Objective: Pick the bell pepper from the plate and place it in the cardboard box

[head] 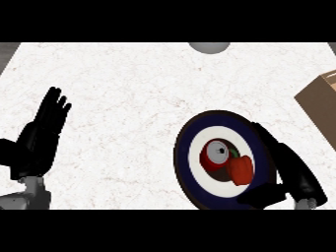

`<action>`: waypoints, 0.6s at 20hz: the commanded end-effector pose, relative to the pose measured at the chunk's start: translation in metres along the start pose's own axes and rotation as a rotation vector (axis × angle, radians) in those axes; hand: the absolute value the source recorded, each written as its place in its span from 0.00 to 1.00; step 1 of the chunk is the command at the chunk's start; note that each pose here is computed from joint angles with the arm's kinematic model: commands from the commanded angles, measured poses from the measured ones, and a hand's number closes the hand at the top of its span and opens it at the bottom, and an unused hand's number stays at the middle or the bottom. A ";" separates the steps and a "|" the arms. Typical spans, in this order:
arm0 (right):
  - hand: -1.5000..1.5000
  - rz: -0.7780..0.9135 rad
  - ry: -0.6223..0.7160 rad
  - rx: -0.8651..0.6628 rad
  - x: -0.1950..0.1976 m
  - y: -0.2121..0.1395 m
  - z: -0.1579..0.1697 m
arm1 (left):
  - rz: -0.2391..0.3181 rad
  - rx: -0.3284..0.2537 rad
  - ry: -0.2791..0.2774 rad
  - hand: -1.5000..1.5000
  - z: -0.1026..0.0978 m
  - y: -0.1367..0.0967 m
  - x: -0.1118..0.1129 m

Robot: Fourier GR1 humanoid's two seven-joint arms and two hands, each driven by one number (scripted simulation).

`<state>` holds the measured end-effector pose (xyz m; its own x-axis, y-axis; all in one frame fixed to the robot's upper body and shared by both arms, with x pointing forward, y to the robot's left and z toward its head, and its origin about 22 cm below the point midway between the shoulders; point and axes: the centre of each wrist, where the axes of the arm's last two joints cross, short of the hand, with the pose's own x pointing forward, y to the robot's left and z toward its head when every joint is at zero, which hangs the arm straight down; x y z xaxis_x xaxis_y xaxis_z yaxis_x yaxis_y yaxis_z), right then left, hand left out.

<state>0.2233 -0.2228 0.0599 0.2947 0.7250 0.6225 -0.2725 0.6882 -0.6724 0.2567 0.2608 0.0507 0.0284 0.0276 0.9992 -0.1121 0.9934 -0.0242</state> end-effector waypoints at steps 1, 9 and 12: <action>0.00 -0.010 0.003 0.018 -0.008 0.005 -0.021 | 0.015 0.001 -0.018 0.50 0.005 -0.015 0.007; 0.00 0.018 0.020 0.013 -0.024 0.012 -0.009 | -0.004 0.012 -0.013 0.50 -0.006 -0.002 0.005; 0.00 0.021 0.023 0.036 -0.015 -0.001 -0.031 | 0.009 -0.002 -0.014 0.50 0.010 -0.007 -0.003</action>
<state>0.2311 -0.2255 0.0355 0.3098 0.7354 0.6027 -0.2997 0.6771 -0.6721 0.2565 0.2557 0.0485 0.0239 0.0278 0.9993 -0.1193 0.9925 -0.0248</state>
